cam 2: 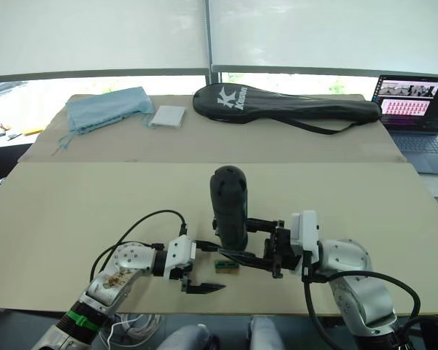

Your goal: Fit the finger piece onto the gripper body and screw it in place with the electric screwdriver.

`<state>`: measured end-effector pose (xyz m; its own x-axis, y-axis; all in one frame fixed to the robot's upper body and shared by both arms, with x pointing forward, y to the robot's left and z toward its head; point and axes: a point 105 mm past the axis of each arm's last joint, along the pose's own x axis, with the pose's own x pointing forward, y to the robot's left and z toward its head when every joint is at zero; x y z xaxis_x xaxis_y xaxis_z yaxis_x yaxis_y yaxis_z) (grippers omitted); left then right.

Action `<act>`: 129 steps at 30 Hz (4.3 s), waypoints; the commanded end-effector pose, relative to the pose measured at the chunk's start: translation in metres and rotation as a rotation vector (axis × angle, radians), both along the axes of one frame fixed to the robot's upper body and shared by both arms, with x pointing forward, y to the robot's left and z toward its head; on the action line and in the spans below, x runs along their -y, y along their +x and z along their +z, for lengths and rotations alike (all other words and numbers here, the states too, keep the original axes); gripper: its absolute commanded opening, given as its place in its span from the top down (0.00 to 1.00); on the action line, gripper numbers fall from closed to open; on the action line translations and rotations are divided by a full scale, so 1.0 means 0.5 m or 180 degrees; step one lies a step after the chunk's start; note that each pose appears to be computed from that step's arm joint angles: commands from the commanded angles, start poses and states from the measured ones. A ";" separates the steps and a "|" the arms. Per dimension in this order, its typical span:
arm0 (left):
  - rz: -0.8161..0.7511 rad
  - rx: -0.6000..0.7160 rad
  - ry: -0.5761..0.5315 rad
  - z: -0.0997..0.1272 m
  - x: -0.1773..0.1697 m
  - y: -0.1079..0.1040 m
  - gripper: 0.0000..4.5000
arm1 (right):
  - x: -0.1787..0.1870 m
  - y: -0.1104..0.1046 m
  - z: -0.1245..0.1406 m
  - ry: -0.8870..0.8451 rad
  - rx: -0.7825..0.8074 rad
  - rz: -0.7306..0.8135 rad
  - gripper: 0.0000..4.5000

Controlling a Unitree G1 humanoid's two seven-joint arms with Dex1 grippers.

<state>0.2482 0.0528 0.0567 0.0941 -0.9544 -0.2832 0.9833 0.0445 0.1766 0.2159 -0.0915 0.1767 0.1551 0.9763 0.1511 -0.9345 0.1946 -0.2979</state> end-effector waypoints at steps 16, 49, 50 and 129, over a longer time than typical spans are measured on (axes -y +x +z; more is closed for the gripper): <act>0.0016 -0.0156 0.0058 -0.026 0.002 -0.011 0.00 | -0.007 -0.009 0.016 0.0034 0.0175 0.0071 0.57; 0.0019 -0.0162 0.0061 -0.026 0.003 -0.013 0.00 | -0.012 -0.004 0.016 0.0024 0.0192 0.0056 0.57; 0.0019 -0.0161 0.0061 -0.025 0.003 -0.013 0.00 | -0.011 -0.004 0.016 0.0020 0.0191 0.0055 0.57; 0.0083 -0.0228 0.0040 -0.030 -0.002 -0.012 0.00 | -0.004 -0.014 0.016 -0.0011 0.0049 0.0169 0.57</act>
<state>0.2484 0.0535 0.0560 0.1114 -0.9545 -0.2765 0.9847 0.0684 0.1604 0.2153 -0.0895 0.1681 0.1274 0.9854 0.1131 -0.9530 0.1532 -0.2614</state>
